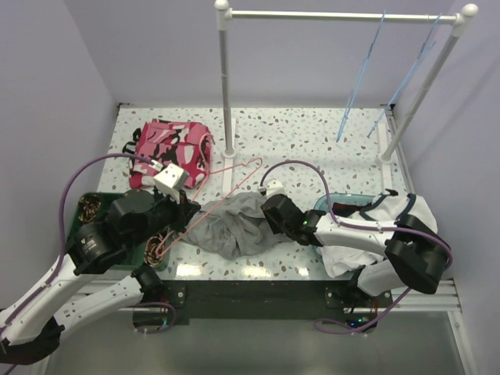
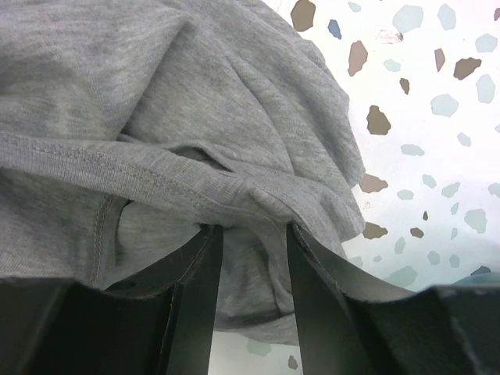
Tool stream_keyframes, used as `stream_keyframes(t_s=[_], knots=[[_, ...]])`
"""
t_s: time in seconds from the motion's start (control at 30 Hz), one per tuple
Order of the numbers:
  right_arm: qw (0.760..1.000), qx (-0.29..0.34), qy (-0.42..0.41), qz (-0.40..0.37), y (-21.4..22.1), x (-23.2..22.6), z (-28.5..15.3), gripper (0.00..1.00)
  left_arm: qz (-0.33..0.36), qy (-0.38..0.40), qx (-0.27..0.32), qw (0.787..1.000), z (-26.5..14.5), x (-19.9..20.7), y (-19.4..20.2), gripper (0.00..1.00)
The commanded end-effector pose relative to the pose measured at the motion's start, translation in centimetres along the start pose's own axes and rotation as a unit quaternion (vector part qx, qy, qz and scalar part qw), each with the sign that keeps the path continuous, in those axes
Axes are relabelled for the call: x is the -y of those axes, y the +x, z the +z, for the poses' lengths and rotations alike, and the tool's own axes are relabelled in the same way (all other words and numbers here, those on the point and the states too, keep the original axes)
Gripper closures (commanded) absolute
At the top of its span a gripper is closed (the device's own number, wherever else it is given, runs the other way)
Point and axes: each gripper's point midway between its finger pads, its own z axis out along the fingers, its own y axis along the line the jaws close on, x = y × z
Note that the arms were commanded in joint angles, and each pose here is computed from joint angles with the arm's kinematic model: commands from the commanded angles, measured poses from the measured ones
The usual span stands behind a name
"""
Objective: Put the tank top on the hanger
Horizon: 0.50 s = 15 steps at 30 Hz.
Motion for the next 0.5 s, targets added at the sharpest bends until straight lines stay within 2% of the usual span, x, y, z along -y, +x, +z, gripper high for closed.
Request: stream_keyframes(t_s=[0.0,0.1,0.2,0.3,0.33,0.4,0.47], knots=[[1.000,0.022,-0.003,0.010,-2.1,-0.7,0.3,0.58,-0.004,0.028,0.023,0.999,-0.9,1.1,-1.6,1.00],[1.000,0.024,-0.005,0.010,-2.3,-1.1,0.6,0.60,-0.006,0.032,0.023,0.999,-1.0,1.2,-1.5,1.00],[1.000,0.024,0.002,0.010,-2.8,-1.1,1.0,0.69,-0.005,0.038,0.018,0.999,-1.0,1.3,-1.2,1.00],[0.999,0.026,0.010,0.024,-3.1,-0.7,0.5,0.93,-0.003,0.039,0.007,0.999,-1.2,1.4,-0.9,1.00],[0.999,0.028,0.014,0.030,-3.4,-0.5,0.2,0.96,0.000,0.040,0.001,0.999,-1.2,1.3,-0.5,1.00],[0.999,0.022,0.031,0.036,-3.6,0.4,-0.9,1.00,0.001,0.053,-0.008,0.999,-1.3,1.7,0.1,1.00],[0.998,0.023,0.038,0.041,-4.5,0.8,-1.9,1.00,-0.002,0.061,-0.018,0.998,-1.2,1.9,1.0,1.00]])
